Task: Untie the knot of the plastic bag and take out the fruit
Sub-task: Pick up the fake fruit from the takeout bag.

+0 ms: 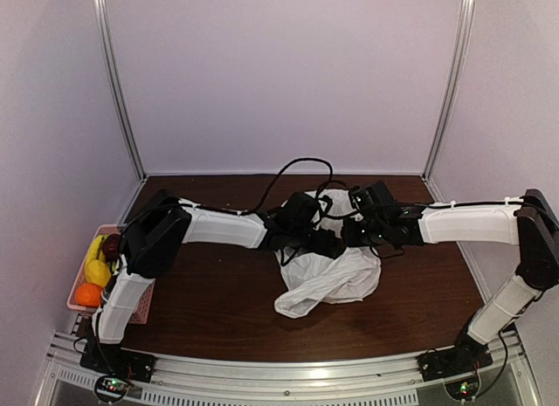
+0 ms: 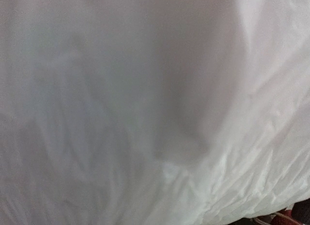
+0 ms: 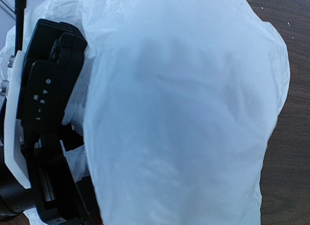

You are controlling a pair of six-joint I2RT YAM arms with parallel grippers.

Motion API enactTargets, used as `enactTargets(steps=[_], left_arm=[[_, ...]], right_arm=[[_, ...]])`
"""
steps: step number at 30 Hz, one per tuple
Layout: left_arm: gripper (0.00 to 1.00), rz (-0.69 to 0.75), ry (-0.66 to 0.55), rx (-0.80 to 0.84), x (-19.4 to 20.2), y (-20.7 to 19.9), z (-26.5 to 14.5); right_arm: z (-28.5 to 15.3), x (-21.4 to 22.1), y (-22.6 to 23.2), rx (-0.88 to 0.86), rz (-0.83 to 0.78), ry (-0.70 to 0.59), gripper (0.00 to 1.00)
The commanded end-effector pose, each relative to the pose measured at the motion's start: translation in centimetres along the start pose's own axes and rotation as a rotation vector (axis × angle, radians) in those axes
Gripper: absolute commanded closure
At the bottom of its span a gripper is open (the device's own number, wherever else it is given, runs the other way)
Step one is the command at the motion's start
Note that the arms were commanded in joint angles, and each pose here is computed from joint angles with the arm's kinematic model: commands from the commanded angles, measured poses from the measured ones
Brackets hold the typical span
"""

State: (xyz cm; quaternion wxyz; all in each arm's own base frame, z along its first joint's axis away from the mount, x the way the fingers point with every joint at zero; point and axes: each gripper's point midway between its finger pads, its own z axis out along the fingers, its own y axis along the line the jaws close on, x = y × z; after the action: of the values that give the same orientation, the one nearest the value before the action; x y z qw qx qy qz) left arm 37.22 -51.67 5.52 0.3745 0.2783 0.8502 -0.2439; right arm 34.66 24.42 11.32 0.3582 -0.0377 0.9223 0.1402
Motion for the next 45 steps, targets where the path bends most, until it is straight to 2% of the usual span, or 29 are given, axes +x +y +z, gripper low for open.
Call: enactTargets(steps=[1,4,8,11,23,30,36,45], left_arm=[[0.53,0.029,0.080,-0.063,2.4,2.0,0.6],[0.56,0.026,0.040,-0.037,0.5,1.3,-0.7],[0.57,0.030,-0.038,0.039,-2.9,-0.5,-4.1],[0.58,0.039,-0.056,0.113,-4.0,-1.9,-6.8],[0.59,-0.029,0.006,0.363,-2.2,-5.5,-15.9],[0.59,-0.037,-0.012,0.386,-2.6,-5.6,-21.6],[0.58,-0.017,0.016,0.263,-2.0,-2.7,-25.3],[0.57,-0.183,0.081,-0.025,1.6,9.7,-29.9]], right_arm=[[0.3,-0.4,0.0,0.004,0.020,0.004,0.77],[0.0,-0.6,0.0,0.006,0.023,-0.003,0.77],[-0.6,-1.4,0.0,0.008,0.028,-0.023,0.77],[-1.0,-1.9,0.1,0.006,0.026,-0.034,0.77],[-1.5,-2.2,0.1,0.002,0.020,-0.045,0.77],[-1.5,-2.2,0.2,-0.001,0.014,-0.051,0.77],[-1.5,-2.0,0.0,-0.001,0.010,-0.051,0.77],[-2.2,-2.0,-0.4,0.010,0.000,-0.065,0.77]])
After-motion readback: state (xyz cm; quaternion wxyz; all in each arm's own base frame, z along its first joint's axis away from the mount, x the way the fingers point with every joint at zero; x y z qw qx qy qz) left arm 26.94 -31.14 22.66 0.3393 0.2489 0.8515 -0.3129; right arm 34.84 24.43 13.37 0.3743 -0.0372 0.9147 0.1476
